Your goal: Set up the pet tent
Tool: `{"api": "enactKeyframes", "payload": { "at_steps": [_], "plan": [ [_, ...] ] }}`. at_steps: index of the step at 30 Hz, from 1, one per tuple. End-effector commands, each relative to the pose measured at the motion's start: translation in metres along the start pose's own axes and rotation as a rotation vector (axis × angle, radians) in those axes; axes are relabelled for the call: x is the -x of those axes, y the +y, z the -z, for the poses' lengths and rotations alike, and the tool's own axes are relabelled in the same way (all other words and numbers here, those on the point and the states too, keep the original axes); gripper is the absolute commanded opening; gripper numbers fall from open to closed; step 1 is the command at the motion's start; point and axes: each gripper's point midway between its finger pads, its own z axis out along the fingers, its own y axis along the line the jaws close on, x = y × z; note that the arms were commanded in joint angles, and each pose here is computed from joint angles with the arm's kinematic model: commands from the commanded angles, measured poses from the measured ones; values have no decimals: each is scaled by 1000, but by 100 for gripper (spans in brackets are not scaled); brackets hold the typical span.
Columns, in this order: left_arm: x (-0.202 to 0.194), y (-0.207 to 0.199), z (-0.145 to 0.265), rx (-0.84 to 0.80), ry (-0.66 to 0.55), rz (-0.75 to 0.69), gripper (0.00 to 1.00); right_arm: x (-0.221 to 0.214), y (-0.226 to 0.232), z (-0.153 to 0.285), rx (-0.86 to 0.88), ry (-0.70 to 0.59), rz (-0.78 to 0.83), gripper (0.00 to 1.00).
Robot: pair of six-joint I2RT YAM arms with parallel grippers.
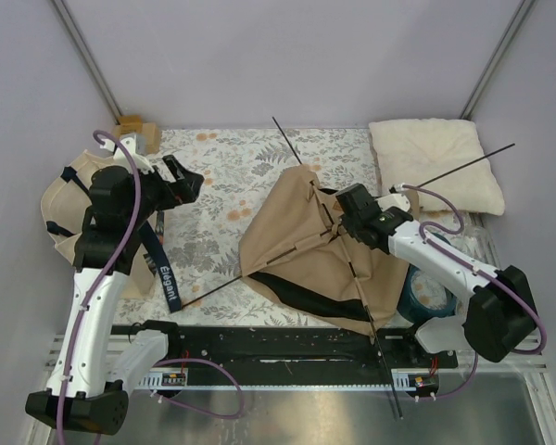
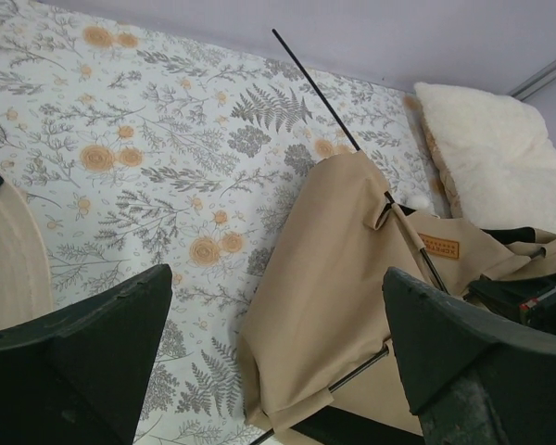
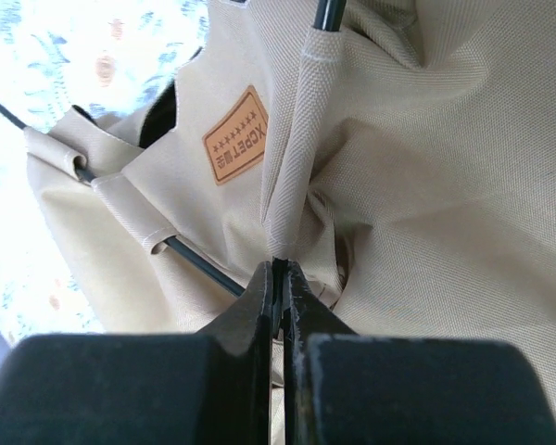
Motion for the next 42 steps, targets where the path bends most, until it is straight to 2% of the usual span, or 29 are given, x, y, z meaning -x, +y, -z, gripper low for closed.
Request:
{"api": "enactKeyframes", "payload": {
  "at_steps": [1,9,17,23,26,29,34,39,42],
  "plan": [
    [27,-7,8,-7,-78,-24,99,41,46,38,159,-101,-12,0],
    [-10,-13,-5,-93,24,37,99,88,78,59,230,-266,-36,0],
    [-92,-34,-38,-313,262,261,99,94,97,56,280,-241,-15,0],
    [-141,-36,-59,-293,461,361,99,88,91,52,296,-213,36,0],
    [-159,-48,-64,-308,546,368,99,83,83,46,287,-197,38,0],
    [-182,-44,-74,-256,624,390,99,81,78,43,281,-189,30,0],
    [-209,-28,-90,-202,677,362,97,81,74,43,284,-186,24,0],
    [-231,-29,-102,-221,710,346,96,82,71,46,295,-184,7,0],
    [-245,-33,-104,-244,755,369,92,82,70,47,305,-178,-6,0]
  ]
}}
